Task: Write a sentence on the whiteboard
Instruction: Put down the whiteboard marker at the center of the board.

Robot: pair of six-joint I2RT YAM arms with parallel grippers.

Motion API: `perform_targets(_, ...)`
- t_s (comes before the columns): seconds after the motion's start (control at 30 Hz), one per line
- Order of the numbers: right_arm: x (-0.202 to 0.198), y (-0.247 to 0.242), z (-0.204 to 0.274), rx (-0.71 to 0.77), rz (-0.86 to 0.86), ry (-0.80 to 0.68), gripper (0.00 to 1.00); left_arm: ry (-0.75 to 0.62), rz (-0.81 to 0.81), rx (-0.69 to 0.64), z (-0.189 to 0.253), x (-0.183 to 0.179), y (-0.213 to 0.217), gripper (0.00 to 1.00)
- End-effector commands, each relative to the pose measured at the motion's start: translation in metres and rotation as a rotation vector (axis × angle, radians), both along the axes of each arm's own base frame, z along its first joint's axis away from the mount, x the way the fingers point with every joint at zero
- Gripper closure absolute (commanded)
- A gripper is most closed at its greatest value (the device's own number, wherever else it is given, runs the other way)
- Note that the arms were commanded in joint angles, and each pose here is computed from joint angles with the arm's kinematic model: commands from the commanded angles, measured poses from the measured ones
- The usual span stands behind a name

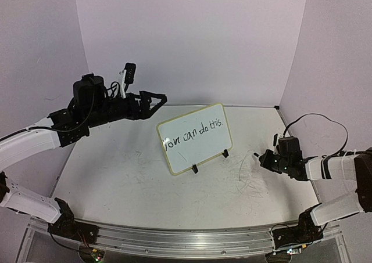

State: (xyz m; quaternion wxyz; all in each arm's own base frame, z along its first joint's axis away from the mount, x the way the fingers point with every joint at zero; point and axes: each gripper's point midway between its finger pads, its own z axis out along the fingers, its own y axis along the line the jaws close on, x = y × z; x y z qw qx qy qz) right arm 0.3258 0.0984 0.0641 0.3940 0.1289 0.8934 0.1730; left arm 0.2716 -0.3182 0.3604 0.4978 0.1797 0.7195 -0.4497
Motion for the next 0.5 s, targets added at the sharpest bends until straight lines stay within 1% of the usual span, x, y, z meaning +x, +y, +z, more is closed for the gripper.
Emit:
perform_targets(0.0,0.006,-0.004,-0.001,0.047,-0.081,0.035,0.86,-0.05,0.033,-0.041,0.023,-0.007,0.016,0.02)
perform_targets(0.13,0.003,-0.004,-0.007,0.063,-0.094,0.055,0.81,-0.058,0.038,-0.044,0.027,-0.01,0.019,0.02)
perform_targets(0.27,0.001,-0.009,0.003,0.049,-0.109,0.042,0.64,-0.076,0.052,-0.029,0.033,-0.01,0.023,0.01)
perform_targets(0.33,-0.001,-0.013,0.019,0.036,-0.116,0.012,0.58,-0.089,0.07,-0.011,0.038,-0.009,0.027,0.01)
perform_targets(0.4,-0.002,-0.024,0.044,0.005,-0.153,-0.041,0.5,-0.103,0.097,0.008,0.042,-0.007,0.032,0.01)
perform_targets(0.47,-0.006,-0.032,0.085,-0.023,-0.158,-0.138,0.42,-0.132,0.133,0.018,0.053,-0.006,0.04,0.01)
